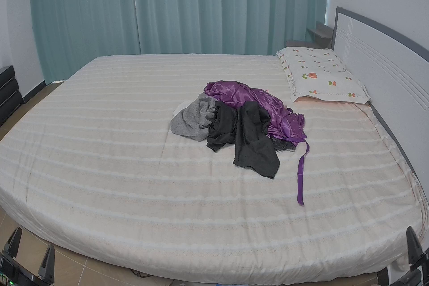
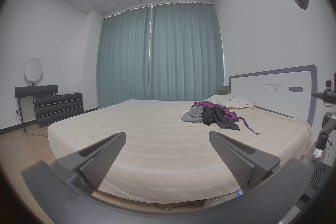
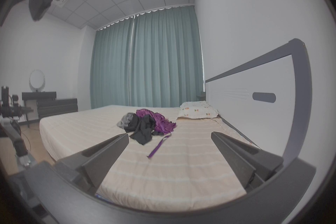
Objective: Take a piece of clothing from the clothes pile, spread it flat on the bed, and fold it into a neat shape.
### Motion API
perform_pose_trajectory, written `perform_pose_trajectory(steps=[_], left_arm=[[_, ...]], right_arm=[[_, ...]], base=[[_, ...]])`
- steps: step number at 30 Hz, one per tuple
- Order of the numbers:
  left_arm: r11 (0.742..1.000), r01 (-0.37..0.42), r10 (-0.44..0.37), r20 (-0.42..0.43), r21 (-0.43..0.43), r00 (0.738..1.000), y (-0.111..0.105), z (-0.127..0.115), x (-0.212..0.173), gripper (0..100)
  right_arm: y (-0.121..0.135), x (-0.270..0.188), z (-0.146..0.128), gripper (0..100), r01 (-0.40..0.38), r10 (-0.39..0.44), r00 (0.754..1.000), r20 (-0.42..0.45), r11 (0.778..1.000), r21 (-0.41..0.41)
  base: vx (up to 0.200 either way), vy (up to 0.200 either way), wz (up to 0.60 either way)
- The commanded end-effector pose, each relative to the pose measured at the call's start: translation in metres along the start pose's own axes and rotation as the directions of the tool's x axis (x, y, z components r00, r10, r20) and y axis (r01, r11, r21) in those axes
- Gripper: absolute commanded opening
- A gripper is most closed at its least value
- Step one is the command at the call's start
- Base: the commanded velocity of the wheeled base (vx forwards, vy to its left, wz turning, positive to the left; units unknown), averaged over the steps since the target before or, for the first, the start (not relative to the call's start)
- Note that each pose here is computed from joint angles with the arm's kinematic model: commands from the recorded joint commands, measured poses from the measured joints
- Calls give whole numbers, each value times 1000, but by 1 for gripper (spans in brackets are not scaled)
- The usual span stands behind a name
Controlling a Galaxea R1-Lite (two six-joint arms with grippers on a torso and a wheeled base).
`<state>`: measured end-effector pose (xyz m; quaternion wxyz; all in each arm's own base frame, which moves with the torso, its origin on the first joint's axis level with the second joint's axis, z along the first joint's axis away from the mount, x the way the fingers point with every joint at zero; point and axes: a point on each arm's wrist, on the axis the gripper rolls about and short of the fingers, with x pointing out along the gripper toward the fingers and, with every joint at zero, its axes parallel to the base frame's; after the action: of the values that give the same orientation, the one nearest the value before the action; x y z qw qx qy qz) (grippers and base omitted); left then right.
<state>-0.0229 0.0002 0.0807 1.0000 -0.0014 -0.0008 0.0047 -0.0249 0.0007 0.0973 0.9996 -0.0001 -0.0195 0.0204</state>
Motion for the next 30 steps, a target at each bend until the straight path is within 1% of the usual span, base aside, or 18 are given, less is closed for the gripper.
perform_pose_trajectory(steps=[1, 2, 4, 8, 10, 12, 15, 16, 17, 18, 19, 21, 22, 23, 24, 25, 28, 30], left_arm=[[1000, 0, 0, -1, 0, 1000, 0, -5, 0, 100], [1000, 0, 0, -1, 0, 1000, 0, -5, 0, 100], [1000, 0, 0, -1, 0, 1000, 0, -5, 0, 100], [1000, 0, 0, -1, 0, 1000, 0, -5, 0, 100], [1000, 0, 0, -1, 0, 1000, 0, -5, 0, 100], [1000, 0, 0, -1, 0, 1000, 0, -5, 0, 100], [1000, 0, 0, -1, 0, 1000, 0, -5, 0, 100], [1000, -1, 1, -1, 0, 1000, 0, -5, 0, 100], [1000, 0, 0, -1, 0, 1000, 0, -5, 0, 100], [1000, -1, 1, -1, 0, 1000, 0, -5, 0, 100], [1000, 0, 0, -1, 0, 1000, 0, -5, 0, 100], [1000, 0, 0, -1, 0, 1000, 0, -5, 0, 100], [1000, 0, 0, -1, 0, 1000, 0, -5, 0, 100], [1000, 0, 0, -1, 0, 1000, 0, -5, 0, 100], [1000, 0, 0, -1, 0, 1000, 0, -5, 0, 100], [1000, 0, 0, -1, 0, 1000, 0, -5, 0, 100], [1000, 0, 0, -1, 0, 1000, 0, -5, 0, 100], [1000, 0, 0, -1, 0, 1000, 0, -5, 0, 100]], right_arm=[[0, 35, 75, 100, -40, 48, 995, -89, 995, 95], [0, 45, 73, 100, -42, 56, 988, -145, 994, 100], [0, 61, 68, 100, -50, 71, 974, -213, 993, 105], [5, 96, 67, 100, -117, 145, 949, -279, 986, 115], [11, 118, 68, 100, -148, 190, 930, -314, 977, 150], [17, 142, 69, 100, -143, 208, 915, -346, 968, 205], [26, 180, 64, 100, -138, 230, 883, -409, 961, 241], [27, 181, 64, 100, -138, 231, 881, -412, 960, 243], [33, 200, 60, 100, -140, 242, 868, -434, 957, 253], [37, 216, 57, 100, -137, 246, 861, -445, 955, 262], [38, 220, 56, 100, -135, 246, 859, -449, 955, 265], [47, 246, 50, 100, -137, 250, 860, -445, 953, 272], [48, 249, 50, 100, -140, 253, 860, -444, 952, 272], [54, 264, 46, 100, -144, 263, 856, -445, 948, 282], [55, 267, 45, 100, -143, 262, 855, -448, 948, 283], [59, 286, 37, 100, -129, 262, 846, -465, 946, 297], [70, 317, 23, 100, -87, 267, 827, -495, 930, 357], [77, 333, 17, 100, -65, 273, 823, -499, 917, 394]], base=[[0, 0, 0], [0, 0, 0], [0, 0, 0], [0, 0, 0], [0, 0, 0], [0, 0, 0], [0, 0, 0], [0, 0, 0], [0, 0, 0], [0, 0, 0], [0, 0, 0], [0, 0, 0], [0, 0, 0], [0, 0, 0], [0, 0, 0], [0, 0, 0], [0, 0, 0], [0, 0, 0]])
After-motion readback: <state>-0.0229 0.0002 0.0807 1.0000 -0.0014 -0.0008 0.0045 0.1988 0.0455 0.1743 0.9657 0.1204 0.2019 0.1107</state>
